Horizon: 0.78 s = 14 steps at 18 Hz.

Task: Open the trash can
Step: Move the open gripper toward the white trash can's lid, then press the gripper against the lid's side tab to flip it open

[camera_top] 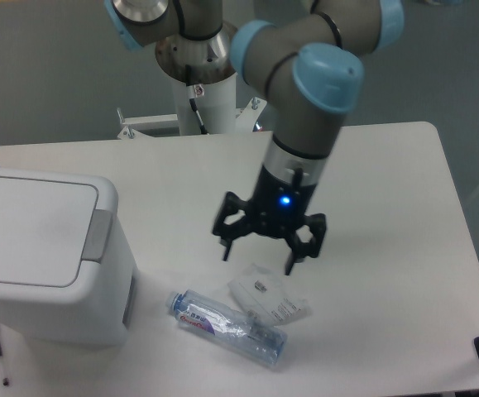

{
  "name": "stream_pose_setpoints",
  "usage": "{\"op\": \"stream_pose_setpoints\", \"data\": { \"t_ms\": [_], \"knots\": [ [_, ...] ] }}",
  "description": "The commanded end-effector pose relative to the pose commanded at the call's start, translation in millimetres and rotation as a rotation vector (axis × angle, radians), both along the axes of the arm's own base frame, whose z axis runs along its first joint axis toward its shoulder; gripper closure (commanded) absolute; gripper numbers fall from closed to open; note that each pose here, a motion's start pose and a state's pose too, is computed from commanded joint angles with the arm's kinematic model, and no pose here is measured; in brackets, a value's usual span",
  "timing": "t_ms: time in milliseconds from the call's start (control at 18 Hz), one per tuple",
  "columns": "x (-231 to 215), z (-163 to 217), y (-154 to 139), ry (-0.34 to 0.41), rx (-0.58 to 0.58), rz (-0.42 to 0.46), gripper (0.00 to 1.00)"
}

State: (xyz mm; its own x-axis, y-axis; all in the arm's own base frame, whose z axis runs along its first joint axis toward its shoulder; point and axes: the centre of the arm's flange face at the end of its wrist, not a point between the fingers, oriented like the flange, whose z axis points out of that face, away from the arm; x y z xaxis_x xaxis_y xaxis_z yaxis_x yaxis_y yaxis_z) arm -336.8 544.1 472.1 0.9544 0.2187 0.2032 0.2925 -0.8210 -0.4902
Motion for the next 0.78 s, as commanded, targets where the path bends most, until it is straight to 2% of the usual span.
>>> {"op": "stream_pose_setpoints", "data": {
  "t_ms": [111, 278, 444, 778],
  "knots": [
    [13.4, 5.0, 1.0, 0.002, 0.007, -0.017, 0.0],
    [42.6, 9.8, 18.4, -0.039, 0.046, -0.071, 0.0],
    [65.1, 23.7, 19.6, -0.068, 0.072, -0.067, 0.0],
    [78.0, 6.7, 25.9, -0.093, 0.049, -0.085, 0.0]
  ]
}}
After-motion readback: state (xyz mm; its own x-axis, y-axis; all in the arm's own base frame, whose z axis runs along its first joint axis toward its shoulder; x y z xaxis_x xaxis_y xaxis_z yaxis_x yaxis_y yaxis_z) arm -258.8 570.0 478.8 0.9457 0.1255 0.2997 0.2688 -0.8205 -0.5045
